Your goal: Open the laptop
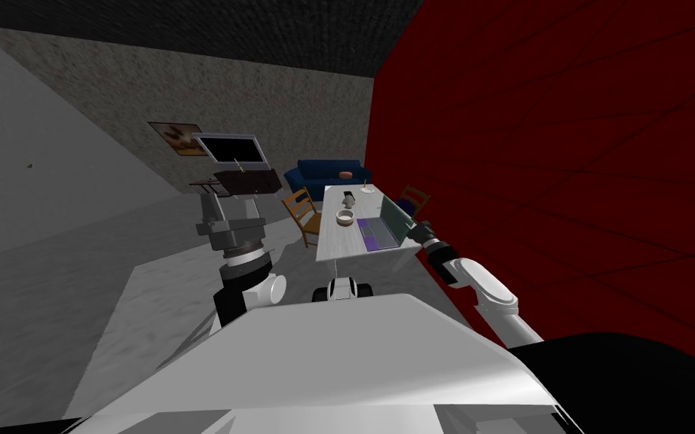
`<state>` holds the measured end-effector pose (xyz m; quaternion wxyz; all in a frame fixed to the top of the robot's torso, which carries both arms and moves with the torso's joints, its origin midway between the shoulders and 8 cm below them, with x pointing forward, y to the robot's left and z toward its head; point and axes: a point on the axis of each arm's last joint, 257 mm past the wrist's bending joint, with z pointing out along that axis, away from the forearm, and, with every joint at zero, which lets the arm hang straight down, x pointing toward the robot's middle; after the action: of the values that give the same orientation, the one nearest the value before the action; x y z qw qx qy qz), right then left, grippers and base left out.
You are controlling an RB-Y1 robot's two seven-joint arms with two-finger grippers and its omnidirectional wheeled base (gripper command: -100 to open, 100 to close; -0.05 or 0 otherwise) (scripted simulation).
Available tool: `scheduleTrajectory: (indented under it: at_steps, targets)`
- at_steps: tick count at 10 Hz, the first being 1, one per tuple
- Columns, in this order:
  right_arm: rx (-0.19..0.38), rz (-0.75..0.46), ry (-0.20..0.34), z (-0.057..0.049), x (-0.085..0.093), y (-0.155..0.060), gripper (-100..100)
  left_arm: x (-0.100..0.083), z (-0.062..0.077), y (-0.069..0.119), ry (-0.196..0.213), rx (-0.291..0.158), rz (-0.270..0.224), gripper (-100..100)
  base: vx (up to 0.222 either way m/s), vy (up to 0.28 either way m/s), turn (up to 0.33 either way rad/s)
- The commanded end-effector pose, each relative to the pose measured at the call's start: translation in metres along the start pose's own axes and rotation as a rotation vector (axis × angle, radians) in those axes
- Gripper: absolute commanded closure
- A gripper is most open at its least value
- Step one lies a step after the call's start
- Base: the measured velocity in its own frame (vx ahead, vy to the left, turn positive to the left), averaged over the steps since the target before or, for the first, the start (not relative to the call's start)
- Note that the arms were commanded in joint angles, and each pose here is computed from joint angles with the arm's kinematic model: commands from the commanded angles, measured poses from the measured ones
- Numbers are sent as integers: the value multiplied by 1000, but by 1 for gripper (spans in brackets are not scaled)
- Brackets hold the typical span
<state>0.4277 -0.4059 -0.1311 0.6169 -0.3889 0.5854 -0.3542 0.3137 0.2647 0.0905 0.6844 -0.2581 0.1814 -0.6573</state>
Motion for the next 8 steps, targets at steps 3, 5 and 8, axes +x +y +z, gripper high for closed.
scheduleTrajectory:
  at_steps: [3, 5, 8]
  targets:
    - [-7, -177, 16, -2, -5, 21, 100, 0, 0, 0, 0, 0, 0, 0, -26, 60, 41]
    - [-2, -256, 22, -2, -8, 26, 100, 0, 0, 0, 0, 0, 0, 0, -20, 49, 43]
    - [0, -306, 42, 2, -9, 41, 100, 0, 0, 0, 0, 0, 0, 0, -24, -2, 56]
